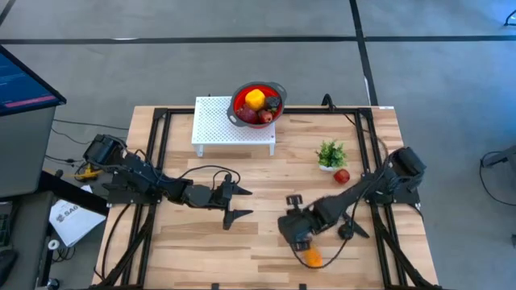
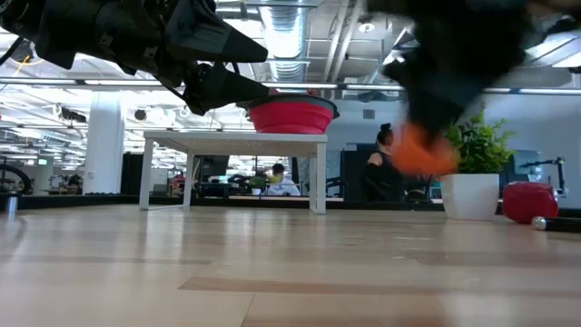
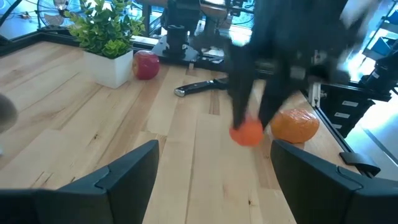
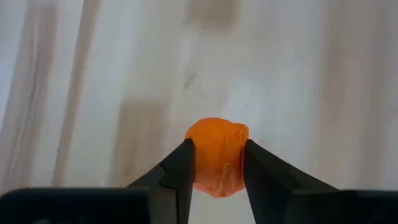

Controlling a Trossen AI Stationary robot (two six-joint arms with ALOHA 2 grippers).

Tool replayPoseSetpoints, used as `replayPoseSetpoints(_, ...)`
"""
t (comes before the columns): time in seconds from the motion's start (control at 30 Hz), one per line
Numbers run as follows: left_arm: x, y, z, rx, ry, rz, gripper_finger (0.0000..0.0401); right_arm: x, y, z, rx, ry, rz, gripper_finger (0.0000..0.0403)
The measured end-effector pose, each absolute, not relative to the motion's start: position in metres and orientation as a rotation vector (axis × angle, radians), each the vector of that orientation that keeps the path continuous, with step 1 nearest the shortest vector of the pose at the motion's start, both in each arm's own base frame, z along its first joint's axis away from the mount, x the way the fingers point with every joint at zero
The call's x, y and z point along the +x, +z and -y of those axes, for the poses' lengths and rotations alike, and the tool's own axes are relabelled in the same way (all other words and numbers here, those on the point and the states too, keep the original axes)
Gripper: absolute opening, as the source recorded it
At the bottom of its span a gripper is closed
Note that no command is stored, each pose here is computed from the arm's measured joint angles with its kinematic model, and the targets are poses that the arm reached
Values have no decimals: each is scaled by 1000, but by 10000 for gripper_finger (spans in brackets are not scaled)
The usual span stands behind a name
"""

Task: Pick & Place Fruit
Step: Put the orange tangerine into the red strainer bowl on the shelf

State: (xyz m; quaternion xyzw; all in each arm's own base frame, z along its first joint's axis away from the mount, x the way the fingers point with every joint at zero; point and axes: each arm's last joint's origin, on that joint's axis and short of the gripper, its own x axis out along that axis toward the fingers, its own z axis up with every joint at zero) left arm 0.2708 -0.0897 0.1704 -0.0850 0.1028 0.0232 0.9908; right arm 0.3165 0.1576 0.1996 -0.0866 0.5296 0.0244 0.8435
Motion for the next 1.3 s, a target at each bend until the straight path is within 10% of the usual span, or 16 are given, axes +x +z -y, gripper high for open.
replayPoseSetpoints(0.47, 271, 170, 90, -170, 46, -207, 301, 353, 396, 14, -242, -364, -483, 124)
replayPoseSetpoints(0.77, 270, 170, 90, -169, 47, -208, 301, 374, 361, 126, -46, -399, -573, 124)
replayPoseSetpoints(1.3, 270, 170, 89, -169, 47, -208, 301, 381, 331, 162, 35, -490, -637, 208)
